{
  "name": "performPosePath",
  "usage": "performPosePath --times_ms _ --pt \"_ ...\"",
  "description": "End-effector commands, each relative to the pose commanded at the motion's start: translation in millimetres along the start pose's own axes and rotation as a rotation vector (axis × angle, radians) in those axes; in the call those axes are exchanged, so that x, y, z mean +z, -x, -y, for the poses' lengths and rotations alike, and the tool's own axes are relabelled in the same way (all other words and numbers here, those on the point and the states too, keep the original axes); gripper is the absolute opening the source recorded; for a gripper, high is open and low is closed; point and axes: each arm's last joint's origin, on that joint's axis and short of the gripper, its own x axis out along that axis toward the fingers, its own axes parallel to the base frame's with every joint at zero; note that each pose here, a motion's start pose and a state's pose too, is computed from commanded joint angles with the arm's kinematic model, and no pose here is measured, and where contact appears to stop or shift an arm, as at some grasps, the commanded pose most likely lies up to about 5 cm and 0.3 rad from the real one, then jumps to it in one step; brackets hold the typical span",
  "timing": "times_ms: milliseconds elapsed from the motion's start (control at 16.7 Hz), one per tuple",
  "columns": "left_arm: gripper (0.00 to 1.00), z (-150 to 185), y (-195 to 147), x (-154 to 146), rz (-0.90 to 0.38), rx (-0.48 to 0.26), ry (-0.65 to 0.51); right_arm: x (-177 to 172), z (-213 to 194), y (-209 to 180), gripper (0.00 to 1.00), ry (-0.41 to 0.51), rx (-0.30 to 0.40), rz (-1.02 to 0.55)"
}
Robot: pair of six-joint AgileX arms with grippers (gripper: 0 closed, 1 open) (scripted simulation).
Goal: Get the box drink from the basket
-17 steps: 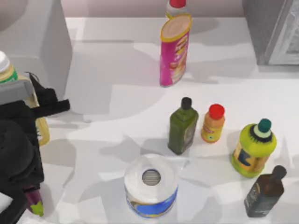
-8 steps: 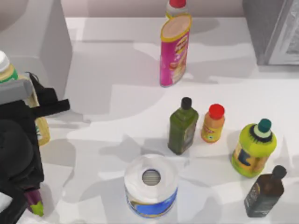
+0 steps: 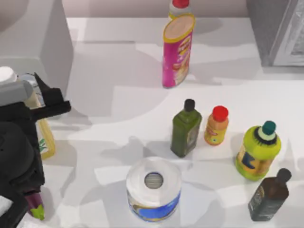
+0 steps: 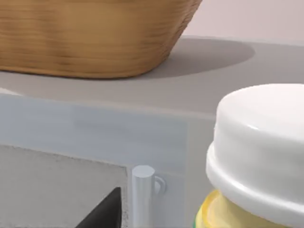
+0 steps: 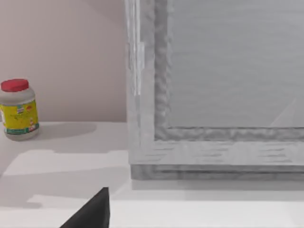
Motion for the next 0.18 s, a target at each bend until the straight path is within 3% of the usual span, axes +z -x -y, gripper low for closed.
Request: performPosePath --times_ms 180 --pt "1.00 0.0 0.0 0.0 0.000 0.000 0.000 0.0 0.0 0.0 1.00 0.000 0.000 0.000"
